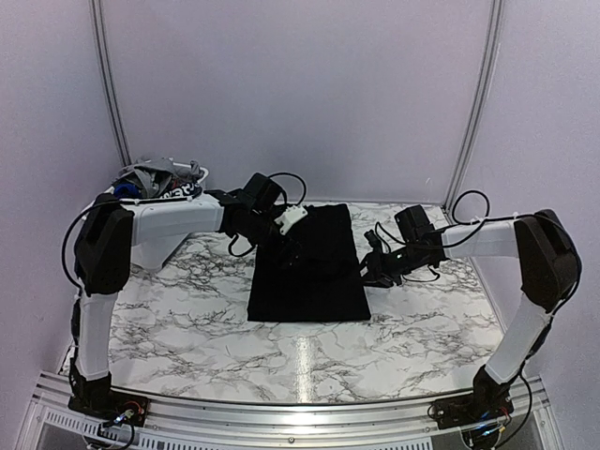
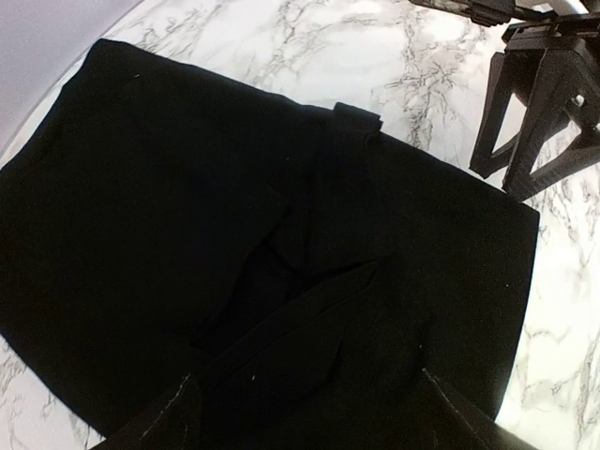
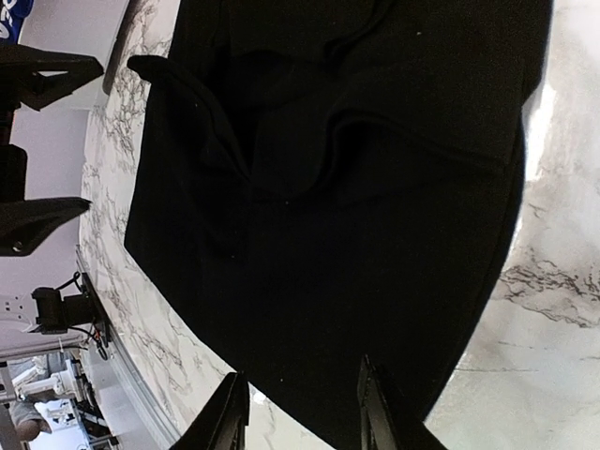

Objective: Fold and stack the mixed laundry pile
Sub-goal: Smooth out the 2/3-rectangle-folded T-shirt at the center of the board.

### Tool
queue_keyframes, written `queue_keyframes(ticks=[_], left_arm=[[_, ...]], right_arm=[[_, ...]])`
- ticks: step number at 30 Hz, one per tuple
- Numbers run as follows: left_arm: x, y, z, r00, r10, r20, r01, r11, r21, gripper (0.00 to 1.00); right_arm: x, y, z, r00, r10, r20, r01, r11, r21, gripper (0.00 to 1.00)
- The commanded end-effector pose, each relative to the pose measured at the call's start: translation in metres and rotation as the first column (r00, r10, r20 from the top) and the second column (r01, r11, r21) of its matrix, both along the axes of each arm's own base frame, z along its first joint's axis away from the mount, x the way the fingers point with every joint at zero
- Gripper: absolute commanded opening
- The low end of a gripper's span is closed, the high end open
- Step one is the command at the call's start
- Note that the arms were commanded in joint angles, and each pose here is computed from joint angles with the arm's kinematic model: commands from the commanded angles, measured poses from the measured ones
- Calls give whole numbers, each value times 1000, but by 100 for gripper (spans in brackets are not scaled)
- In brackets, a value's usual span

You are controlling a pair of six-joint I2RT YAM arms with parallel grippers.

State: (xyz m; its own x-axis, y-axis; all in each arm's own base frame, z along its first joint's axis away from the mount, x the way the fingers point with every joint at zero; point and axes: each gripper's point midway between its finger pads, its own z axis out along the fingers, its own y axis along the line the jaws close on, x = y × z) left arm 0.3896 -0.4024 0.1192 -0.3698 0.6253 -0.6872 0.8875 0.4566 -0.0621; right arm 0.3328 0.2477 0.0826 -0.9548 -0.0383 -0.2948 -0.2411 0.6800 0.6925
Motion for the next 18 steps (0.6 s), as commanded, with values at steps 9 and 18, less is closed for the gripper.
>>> queue_keyframes(ticks=[9,18], left_arm=[[-4,-30,-56,972,-223,69,203,955,218,73],[16,-24,-66,975,-181,129,137,947,292,36]], right_arm=[[-12,10,0,999,-17,-28,19,998,52,34],[-21,11,-27,996,-21,-84,24,999,32,33]])
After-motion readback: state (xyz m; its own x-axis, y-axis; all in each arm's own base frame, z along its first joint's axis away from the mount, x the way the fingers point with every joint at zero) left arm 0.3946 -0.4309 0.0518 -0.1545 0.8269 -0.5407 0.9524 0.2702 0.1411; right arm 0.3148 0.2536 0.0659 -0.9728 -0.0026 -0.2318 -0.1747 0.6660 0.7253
